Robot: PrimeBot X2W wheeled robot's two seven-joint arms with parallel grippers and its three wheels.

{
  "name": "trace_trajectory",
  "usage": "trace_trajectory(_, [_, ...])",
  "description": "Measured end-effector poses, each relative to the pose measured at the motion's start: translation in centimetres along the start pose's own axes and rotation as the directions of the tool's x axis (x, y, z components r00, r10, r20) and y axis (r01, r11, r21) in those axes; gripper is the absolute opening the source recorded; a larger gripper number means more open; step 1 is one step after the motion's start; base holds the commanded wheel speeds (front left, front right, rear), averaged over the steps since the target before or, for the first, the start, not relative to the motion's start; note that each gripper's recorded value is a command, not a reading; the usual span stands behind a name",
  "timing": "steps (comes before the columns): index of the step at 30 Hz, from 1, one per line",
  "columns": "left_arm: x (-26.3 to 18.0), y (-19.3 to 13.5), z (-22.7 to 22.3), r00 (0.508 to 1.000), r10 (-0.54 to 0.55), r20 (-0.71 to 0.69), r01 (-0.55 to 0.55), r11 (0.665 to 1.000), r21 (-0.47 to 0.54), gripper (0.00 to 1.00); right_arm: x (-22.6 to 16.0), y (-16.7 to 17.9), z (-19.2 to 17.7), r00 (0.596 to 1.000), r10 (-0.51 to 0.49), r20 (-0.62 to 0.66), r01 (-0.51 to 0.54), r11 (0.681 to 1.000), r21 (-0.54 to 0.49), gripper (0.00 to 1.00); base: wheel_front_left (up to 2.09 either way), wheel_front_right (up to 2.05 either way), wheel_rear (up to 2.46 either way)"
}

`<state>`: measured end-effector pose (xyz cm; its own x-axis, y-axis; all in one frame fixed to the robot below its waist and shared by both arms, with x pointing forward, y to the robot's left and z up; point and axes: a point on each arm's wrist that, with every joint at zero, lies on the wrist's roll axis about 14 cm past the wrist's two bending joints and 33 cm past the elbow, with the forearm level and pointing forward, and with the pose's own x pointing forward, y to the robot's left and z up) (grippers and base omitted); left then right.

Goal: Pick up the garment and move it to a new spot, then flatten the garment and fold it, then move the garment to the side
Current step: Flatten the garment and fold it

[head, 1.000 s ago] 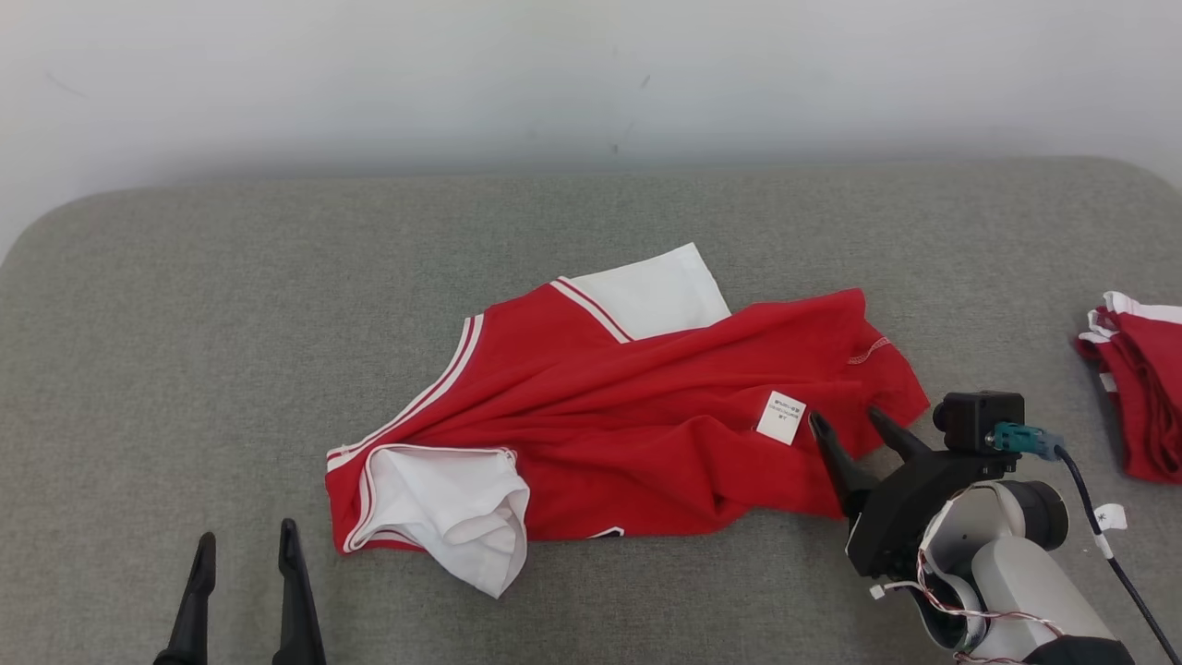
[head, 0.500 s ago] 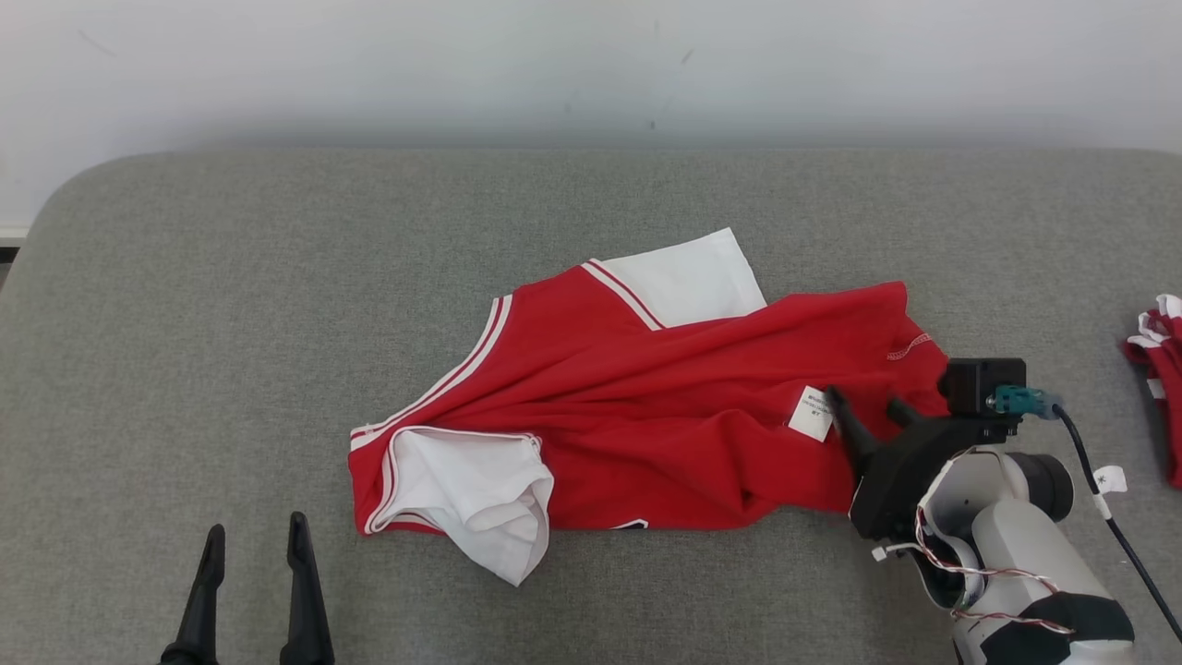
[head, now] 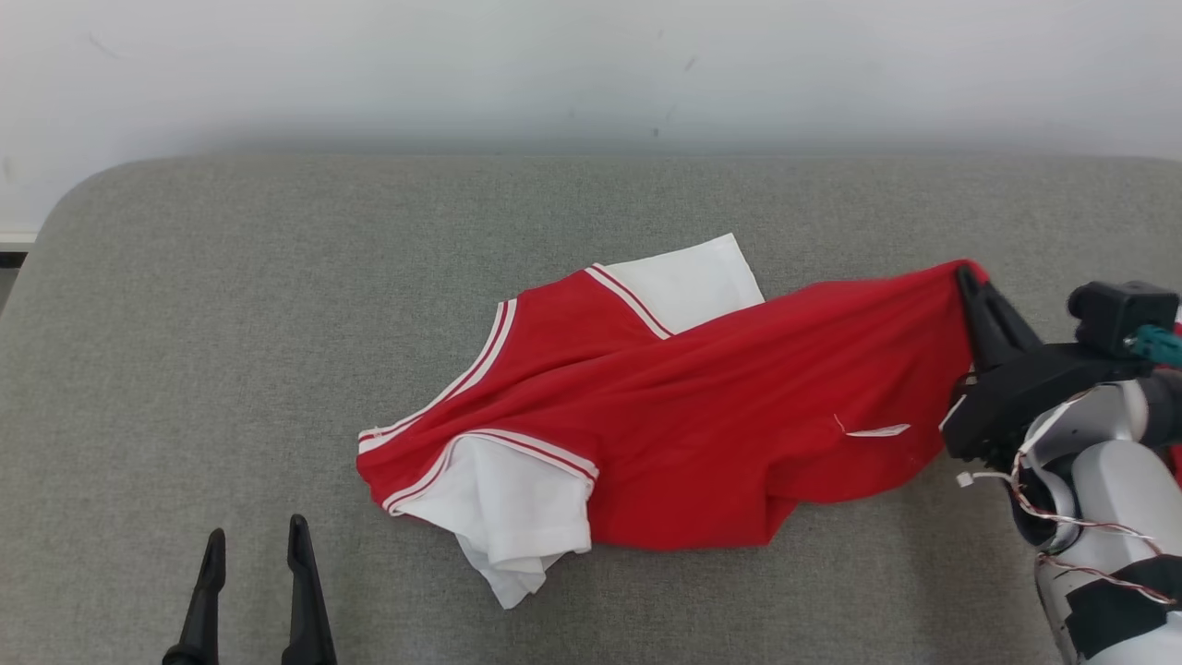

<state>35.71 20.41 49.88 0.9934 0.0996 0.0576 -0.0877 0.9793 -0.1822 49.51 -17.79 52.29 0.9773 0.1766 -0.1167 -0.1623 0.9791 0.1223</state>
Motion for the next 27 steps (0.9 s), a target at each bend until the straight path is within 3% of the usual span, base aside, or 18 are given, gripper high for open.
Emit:
trace_trajectory(12, [-0.8, 0.4, 0.1, 1.000, 0.019, 0.000, -0.019, 1.000, -0.012, 1.00, -0.2, -2.0, 5.3, 0.989, -0.074, 0.127, 0.078, 0.997, -0.028, 0.00, 0.00, 0.00, 0.00])
trace_trajectory(24, [-2.1, 2.2, -0.1, 0.998, 0.063, -0.013, -0.063, 0.998, -0.006, 1.00, 1.9, -1.6, -1.6, 0.987, -0.083, -0.135, 0.083, 0.997, -0.010, 0.00, 0.00, 0.00, 0.00])
trace_trajectory(25, [-2.1, 2.3, -0.1, 0.998, 0.064, -0.015, -0.064, 0.998, -0.005, 1.00, 2.2, -1.7, -1.9, 0.986, -0.088, -0.143, 0.088, 0.996, -0.003, 0.11, 0.00, 0.00, 0.00])
trace_trajectory(26, [-2.0, 2.3, -0.1, 0.998, 0.065, -0.015, -0.065, 0.998, -0.005, 1.00, 2.6, -1.7, -2.1, 0.986, -0.088, -0.144, 0.089, 0.996, 0.001, 0.35, 0.00, 0.00, 0.00])
trace_trajectory(27, [-2.1, 2.4, -0.1, 0.998, 0.064, -0.016, -0.064, 0.998, -0.005, 1.00, 3.1, -1.7, -2.2, 0.986, -0.089, -0.142, 0.090, 0.996, 0.002, 0.45, 0.00, 0.00, 0.00])
